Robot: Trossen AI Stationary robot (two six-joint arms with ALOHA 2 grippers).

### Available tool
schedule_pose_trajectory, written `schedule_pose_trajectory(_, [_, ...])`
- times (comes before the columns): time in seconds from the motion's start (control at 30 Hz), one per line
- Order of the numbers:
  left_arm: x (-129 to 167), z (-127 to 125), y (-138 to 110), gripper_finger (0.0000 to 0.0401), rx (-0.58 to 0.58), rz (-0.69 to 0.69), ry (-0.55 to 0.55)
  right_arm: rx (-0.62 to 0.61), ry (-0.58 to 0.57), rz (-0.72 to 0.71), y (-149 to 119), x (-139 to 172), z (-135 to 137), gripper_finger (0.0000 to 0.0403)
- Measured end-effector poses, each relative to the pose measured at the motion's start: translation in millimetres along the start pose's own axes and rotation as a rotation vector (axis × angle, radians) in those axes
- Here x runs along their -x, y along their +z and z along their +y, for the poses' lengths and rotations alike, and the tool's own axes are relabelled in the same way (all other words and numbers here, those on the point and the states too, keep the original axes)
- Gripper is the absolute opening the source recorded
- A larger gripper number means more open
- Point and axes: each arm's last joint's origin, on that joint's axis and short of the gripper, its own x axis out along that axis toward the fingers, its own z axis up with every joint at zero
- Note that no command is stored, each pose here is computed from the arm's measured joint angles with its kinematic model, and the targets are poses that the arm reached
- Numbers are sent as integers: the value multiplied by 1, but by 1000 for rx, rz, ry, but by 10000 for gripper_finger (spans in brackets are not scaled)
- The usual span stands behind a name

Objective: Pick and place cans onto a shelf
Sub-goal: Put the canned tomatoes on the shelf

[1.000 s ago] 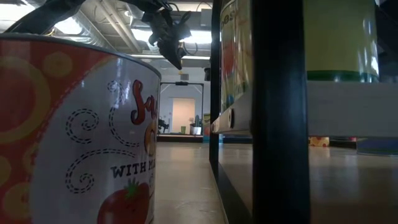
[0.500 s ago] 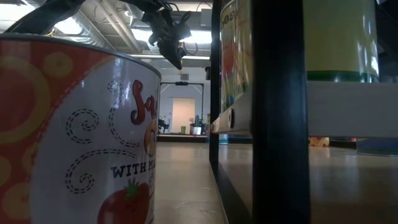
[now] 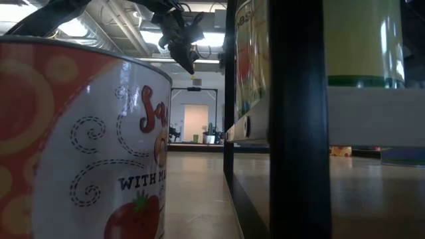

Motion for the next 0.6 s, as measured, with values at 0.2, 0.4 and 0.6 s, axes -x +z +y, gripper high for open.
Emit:
schedule_pose_trajectory(0.2, [0,-2,-1,1,8,13,-18,44,4,-18,21,41,7,0])
schedule_pose_trajectory(0.4, [0,-7,-5,1,-9,46,-70,61,10,-23,31,78,14,0])
schedule_pose_trajectory(0.6, [1,-10,-7,1,-1,66,-98,71,-36,-61,39,107,23,0])
